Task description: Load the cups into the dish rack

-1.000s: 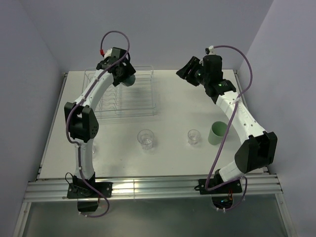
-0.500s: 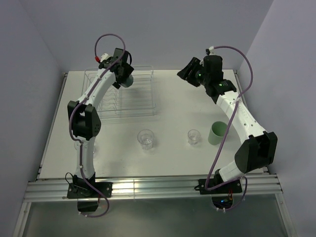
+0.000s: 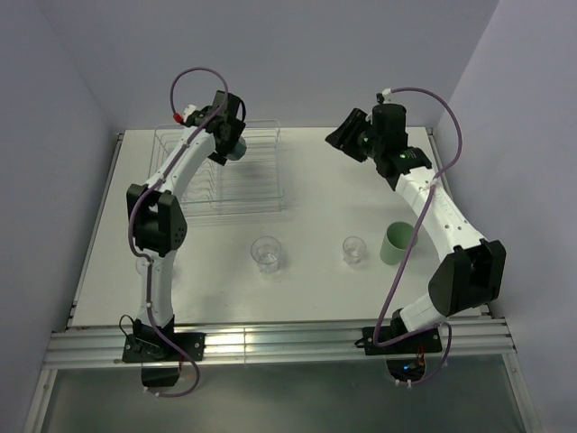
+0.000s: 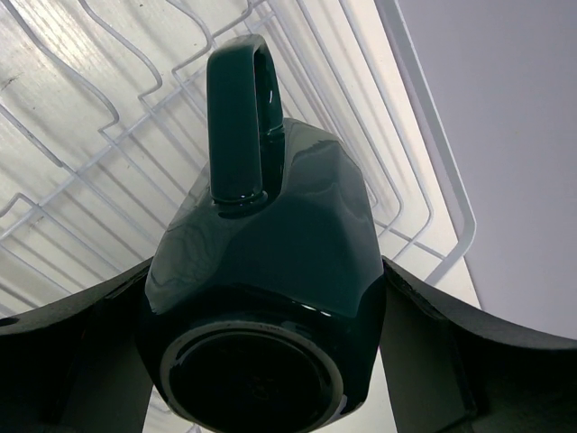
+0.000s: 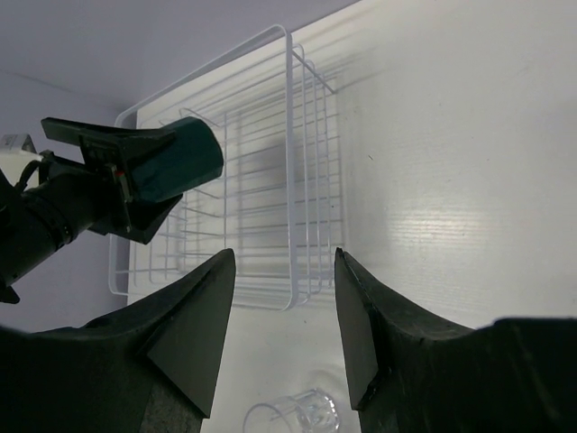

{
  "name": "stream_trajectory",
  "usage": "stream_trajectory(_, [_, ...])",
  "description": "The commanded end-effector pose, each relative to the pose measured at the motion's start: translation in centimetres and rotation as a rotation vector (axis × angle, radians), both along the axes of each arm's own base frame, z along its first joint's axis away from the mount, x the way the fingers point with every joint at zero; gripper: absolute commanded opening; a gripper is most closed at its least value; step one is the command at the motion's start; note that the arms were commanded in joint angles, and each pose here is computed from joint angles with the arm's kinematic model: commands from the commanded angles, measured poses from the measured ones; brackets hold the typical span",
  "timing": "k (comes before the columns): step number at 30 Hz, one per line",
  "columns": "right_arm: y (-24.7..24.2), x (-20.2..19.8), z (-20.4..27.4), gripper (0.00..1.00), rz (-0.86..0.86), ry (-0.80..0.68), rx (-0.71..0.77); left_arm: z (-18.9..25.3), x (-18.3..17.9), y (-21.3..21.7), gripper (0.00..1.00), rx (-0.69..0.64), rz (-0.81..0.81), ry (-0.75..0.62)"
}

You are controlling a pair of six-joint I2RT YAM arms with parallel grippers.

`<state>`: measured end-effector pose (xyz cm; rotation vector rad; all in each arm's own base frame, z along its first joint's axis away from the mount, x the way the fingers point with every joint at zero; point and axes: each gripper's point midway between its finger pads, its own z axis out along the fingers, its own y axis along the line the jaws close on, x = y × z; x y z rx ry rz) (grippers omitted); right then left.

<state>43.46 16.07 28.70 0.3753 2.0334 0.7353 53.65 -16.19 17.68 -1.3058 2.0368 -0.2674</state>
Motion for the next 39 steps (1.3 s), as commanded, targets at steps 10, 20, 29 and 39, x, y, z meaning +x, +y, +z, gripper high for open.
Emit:
stream_trajectory(10, [-1.0, 0.4, -0.5, 0.56, -0.019, -0.006, -0.016, -0.7, 2.7, 1.7, 0.00, 0.006, 0.071, -0.046])
stream_trajectory(20, [-1.0, 0.7, -1.0, 0.55, -0.018, 0.003, -0.017, -0.5, 3.8, 2.7, 0.00, 0.022, 0.055, -0.071])
stream_trajectory(29, [-0.7, 0.9, -1.8, 0.55, -0.008, 0.019, -0.015, -1.9, 4.1, 3.0, 0.00, 0.013, 0.058, -0.041])
stream_trajectory(39, [-0.8, 1.0, -2.0, 0.55, -0.006, 0.023, -0.020, -3.2, 4.3, 2.7, 0.37, -0.002, 0.031, -0.025])
